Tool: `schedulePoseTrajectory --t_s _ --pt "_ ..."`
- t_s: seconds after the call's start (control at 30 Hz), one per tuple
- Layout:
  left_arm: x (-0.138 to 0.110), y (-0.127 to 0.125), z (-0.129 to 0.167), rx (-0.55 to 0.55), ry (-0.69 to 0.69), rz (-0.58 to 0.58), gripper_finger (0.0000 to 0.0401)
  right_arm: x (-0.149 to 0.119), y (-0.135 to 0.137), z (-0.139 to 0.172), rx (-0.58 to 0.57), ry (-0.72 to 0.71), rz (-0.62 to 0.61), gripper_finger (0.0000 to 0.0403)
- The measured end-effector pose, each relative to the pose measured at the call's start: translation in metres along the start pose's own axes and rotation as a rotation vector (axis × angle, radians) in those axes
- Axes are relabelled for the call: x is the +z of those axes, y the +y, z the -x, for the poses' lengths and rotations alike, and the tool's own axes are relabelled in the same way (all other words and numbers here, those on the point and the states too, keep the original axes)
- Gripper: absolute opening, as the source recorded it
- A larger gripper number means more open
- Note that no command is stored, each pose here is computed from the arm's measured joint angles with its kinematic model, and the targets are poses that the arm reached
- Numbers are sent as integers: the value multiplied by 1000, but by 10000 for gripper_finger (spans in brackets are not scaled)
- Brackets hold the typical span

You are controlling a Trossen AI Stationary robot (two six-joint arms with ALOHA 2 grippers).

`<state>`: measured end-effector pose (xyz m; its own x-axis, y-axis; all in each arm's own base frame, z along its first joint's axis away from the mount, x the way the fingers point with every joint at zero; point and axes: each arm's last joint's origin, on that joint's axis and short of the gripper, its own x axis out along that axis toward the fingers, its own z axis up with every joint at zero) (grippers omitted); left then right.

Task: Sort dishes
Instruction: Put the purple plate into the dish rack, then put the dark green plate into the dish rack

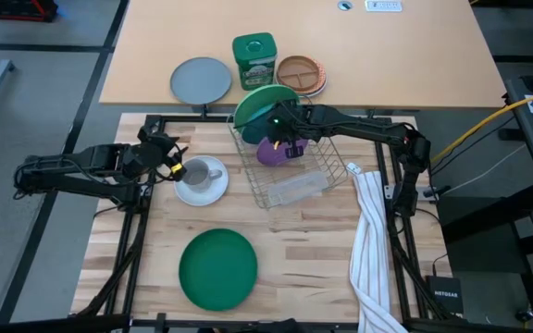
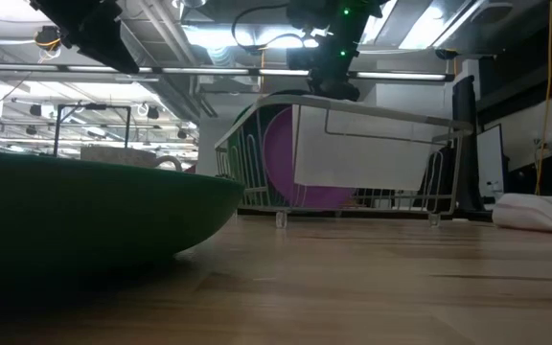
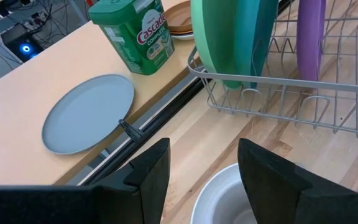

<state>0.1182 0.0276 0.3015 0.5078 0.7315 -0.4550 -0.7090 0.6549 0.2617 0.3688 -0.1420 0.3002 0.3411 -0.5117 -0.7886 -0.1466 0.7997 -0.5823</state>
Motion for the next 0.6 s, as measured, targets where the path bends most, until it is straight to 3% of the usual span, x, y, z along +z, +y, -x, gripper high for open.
schedulePoseTrajectory --t_s 0.23,0.47,0.6 --pt "0 0 0 -4 0 6 177 0 -1 -2 -41 37 -8 88" --pt "16 -8 1 -188 -114 -16 177 5 4 4 -49 28 -113 136" --pt "21 -8 2 -190 -168 -45 177 10 5 14 -34 17 -96 140"
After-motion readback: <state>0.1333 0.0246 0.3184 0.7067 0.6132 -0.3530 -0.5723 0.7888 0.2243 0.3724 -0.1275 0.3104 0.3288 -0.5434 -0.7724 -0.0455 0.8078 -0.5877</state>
